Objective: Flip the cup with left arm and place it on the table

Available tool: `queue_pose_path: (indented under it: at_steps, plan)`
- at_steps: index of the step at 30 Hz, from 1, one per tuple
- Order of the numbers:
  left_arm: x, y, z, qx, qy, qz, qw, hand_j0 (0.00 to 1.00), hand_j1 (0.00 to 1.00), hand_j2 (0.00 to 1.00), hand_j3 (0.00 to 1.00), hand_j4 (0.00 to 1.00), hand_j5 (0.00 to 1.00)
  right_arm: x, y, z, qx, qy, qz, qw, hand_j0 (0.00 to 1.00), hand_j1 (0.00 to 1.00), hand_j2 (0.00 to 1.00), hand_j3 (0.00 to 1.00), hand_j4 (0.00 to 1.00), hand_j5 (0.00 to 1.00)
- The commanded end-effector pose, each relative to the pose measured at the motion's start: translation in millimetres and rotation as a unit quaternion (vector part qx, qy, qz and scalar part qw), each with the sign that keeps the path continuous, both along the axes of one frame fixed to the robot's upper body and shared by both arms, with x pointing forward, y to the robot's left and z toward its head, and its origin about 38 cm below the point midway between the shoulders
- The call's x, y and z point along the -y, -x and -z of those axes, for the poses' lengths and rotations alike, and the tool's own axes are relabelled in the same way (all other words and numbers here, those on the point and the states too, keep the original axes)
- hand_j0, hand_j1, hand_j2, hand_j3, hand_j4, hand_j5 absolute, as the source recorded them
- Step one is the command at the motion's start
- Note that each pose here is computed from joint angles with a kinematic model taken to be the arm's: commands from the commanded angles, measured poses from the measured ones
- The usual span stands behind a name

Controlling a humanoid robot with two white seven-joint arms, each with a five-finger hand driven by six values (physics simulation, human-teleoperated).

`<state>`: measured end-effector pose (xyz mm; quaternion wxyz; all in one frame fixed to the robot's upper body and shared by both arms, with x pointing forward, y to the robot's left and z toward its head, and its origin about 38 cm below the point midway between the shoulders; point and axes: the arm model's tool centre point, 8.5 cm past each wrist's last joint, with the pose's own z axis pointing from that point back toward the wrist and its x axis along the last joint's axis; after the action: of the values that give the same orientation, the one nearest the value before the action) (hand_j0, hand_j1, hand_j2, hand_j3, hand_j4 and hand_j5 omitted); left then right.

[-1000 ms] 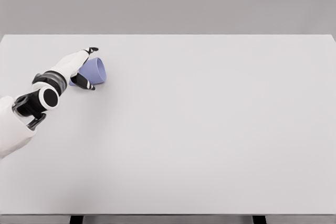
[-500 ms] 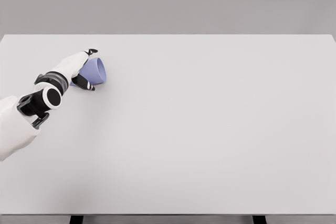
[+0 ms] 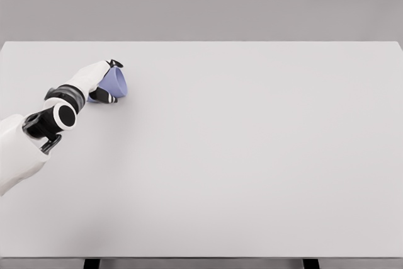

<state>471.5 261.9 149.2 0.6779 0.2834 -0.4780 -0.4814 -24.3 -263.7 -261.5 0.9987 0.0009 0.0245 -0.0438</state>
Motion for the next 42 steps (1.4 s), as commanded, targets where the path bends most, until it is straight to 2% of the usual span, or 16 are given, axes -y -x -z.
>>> queue_pose_path:
  at_steps: [1, 6, 11, 18, 24, 26, 33, 38, 42]
  plan:
    - [0, -0.6, -1.6, 0.002, 0.0, 0.0, 1.0, 0.8, 0.8, 0.8, 0.8, 0.8, 0.8, 0, 0.1, 0.0, 0.0, 0.0, 0.0, 1.0, 1.0, 1.0, 1.0, 1.0, 1.0, 1.0]
    - [3, -2.2, -4.3, 0.005, 0.007, 0.0, 1.0, 0.8, 0.8, 0.8, 0.8, 0.8, 0.8, 0, 0.1, 0.0, 0.0, 0.0, 0.0, 1.0, 1.0, 1.0, 1.0, 1.0, 1.0, 1.0]
    - [2, -5.3, -20.3, 0.007, 0.06, -0.008, 0.9982, 0.81, 0.81, 0.81, 0.81, 0.81, 0.81, 0, 0.1, 0.0, 0.0, 0.0, 0.0, 1.0, 1.0, 1.0, 1.0, 1.0, 1.0, 1.0]
    - [-6, -8.9, -39.0, 0.014, 0.131, -0.016, 0.9911, 0.82, 0.82, 0.82, 0.82, 0.82, 0.82, 0, 0.1, 0.0, 0.0, 0.0, 0.0, 1.0, 1.0, 1.0, 1.0, 1.0, 1.0, 1.0]
    - [-10, -11.1, -47.6, 0.015, 0.167, -0.02, 0.9856, 0.82, 0.82, 0.82, 0.82, 0.82, 0.82, 0, 0.1, 0.0, 0.0, 0.0, 0.0, 1.0, 1.0, 1.0, 1.0, 1.0, 1.0, 1.0]
    - [-14, -12.6, -53.2, 0.025, 0.178, -0.021, 0.9835, 0.82, 0.82, 0.82, 0.82, 0.82, 0.82, 0, 0.1, 0.0, 0.0, 0.0, 0.0, 1.0, 1.0, 1.0, 1.0, 1.0, 1.0, 1.0]
    - [-20, -12.8, -59.1, 0.037, 0.225, -0.012, 0.9735, 0.82, 0.82, 0.82, 0.82, 0.82, 0.82, 0, 0.1, 0.0, 0.0, 0.0, 0.0, 1.0, 1.0, 1.0, 1.0, 1.0, 1.0, 1.0]
    - [-25, -10.8, -55.1, 0.038, 0.241, -0.021, 0.9696, 0.82, 0.82, 0.82, 0.82, 0.82, 0.82, 0, 0.1, 0.0, 0.0, 0.0, 0.0, 1.0, 1.0, 1.0, 1.0, 1.0, 1.0, 1.0]
    - [-20, -12.0, -52.7, 0.041, 0.261, -0.012, 0.9645, 0.83, 0.83, 0.83, 0.83, 0.83, 0.83, 0, 0.1, 0.0, 0.0, 0.0, 0.0, 1.0, 1.0, 1.0, 1.0, 1.0, 1.0, 1.0]
